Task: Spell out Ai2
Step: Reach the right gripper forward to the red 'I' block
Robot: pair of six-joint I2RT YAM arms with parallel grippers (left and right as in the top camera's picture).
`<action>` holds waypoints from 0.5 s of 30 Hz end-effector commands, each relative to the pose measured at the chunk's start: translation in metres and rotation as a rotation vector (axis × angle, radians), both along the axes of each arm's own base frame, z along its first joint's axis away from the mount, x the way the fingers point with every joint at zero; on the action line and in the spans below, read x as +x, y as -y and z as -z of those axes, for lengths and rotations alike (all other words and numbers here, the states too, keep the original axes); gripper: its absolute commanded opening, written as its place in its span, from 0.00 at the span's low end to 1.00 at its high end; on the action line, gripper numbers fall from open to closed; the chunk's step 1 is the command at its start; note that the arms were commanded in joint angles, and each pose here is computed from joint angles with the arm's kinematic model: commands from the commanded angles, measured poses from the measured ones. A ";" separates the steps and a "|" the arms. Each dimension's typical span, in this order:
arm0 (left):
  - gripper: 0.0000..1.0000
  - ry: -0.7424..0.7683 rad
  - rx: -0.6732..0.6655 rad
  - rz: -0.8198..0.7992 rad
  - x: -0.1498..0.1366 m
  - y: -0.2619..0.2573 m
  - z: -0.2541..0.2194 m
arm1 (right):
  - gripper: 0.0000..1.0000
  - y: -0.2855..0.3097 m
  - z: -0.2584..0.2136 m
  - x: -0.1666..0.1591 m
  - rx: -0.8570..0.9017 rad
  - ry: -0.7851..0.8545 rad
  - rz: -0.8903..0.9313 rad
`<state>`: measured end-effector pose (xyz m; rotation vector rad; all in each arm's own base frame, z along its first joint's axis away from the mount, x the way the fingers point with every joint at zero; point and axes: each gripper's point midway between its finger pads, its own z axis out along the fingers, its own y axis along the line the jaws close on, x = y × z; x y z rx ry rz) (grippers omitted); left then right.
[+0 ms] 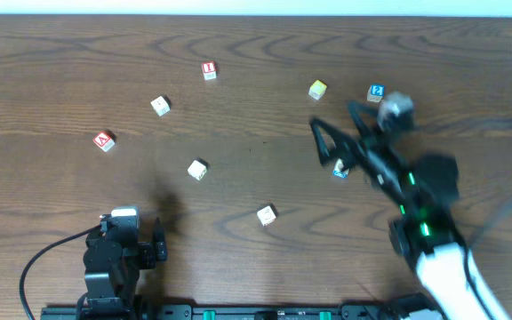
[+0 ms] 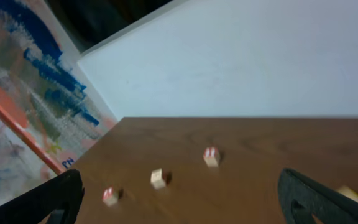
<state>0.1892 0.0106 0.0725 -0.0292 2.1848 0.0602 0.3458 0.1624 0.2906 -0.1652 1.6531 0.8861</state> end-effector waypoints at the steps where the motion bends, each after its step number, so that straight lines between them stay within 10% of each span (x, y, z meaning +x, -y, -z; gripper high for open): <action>1: 0.95 -0.012 0.013 -0.001 -0.001 -0.002 0.005 | 0.99 -0.030 -0.009 0.035 -0.061 0.027 -0.052; 15: 0.95 -0.013 0.013 -0.001 -0.001 -0.002 0.005 | 0.99 -0.179 0.012 0.197 -0.179 0.091 -0.119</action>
